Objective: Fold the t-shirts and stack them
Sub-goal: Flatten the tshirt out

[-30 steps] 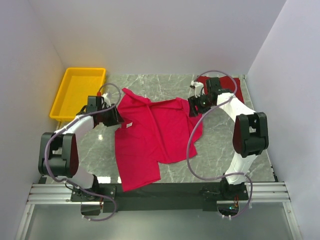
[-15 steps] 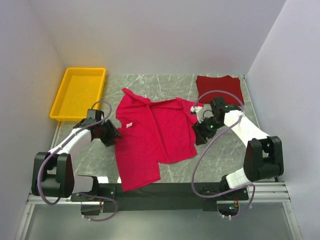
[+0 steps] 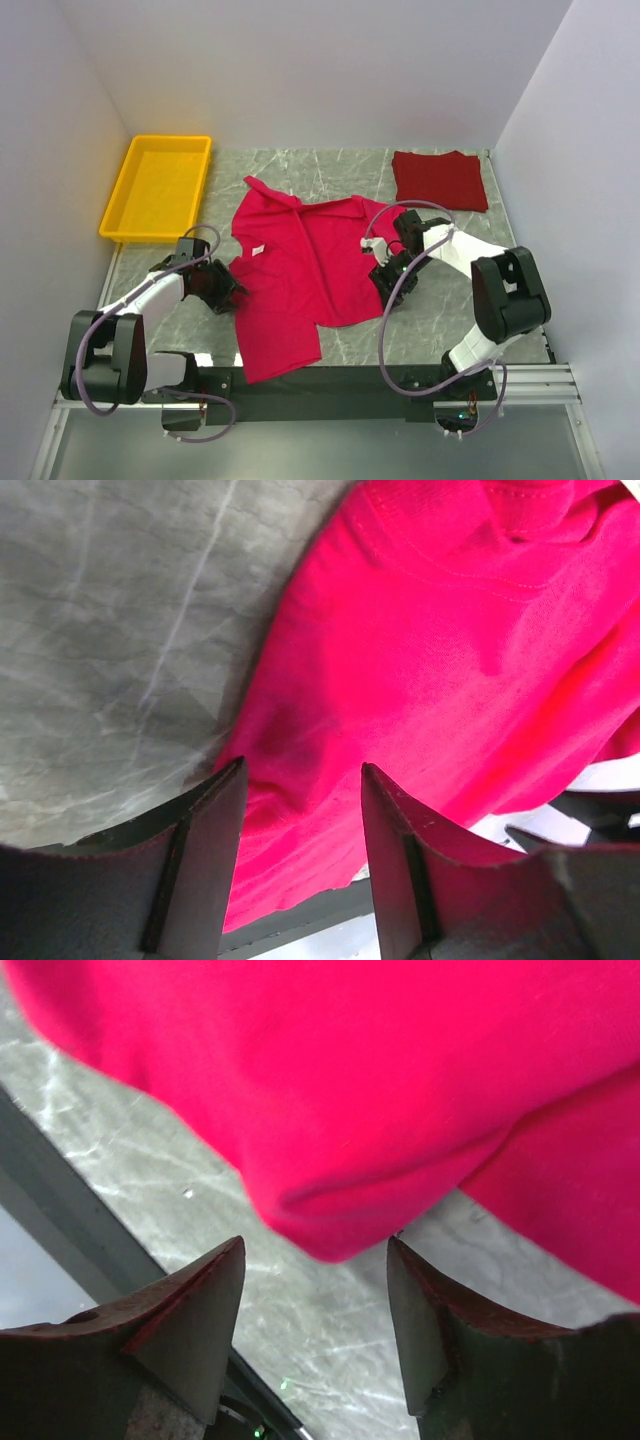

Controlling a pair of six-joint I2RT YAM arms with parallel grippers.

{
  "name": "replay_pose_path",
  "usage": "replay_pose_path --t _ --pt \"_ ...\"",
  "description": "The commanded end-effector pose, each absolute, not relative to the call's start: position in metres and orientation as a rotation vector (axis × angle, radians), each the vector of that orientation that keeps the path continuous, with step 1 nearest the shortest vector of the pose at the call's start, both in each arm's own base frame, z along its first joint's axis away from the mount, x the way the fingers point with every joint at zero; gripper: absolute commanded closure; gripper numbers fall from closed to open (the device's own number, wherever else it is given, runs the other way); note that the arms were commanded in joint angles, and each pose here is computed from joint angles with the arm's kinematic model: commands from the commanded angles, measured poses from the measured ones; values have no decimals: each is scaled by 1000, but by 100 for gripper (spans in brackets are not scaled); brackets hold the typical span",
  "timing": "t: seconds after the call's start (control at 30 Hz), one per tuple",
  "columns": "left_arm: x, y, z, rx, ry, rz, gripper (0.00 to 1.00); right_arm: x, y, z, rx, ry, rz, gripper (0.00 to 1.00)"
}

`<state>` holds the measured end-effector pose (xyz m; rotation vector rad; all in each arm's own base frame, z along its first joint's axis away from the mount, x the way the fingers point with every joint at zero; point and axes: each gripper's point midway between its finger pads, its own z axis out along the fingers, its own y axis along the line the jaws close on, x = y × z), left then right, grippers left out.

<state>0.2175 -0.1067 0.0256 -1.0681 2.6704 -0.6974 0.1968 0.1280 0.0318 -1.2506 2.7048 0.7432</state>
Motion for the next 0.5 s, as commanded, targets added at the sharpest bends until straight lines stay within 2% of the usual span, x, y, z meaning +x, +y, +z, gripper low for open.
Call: replay_pose_path --t 0.0,0.07,0.2,0.23,0.27,0.3,0.33,0.4,0.47 --pt "214 -110 21 -1053 2692 -703 45 210 130 24 -1206 2708 678 35" --pt "213 -105 21 -1023 2699 -658 46 212 132 23 -1194 2716 672 41" --pt "212 -100 29 -1006 2682 -623 54 210 135 26 -1188 2711 693 65" --pt "212 -101 30 -1003 2681 -631 63 210 136 31 -1195 2693 697 81" --pt "211 -103 30 -997 2687 -646 69 207 134 34 -1203 2695 698 88" --pt "210 -105 29 -994 2693 -661 77 208 132 37 -1220 2678 686 99" --pt "209 -107 29 -989 2697 -679 93 211 129 47 -1229 2645 641 100" --pt "208 -107 31 -982 2696 -684 99 213 118 61 -1257 2611 573 100" --pt "210 -105 37 -970 2674 -677 99 219 106 87 -1275 2541 459 100"
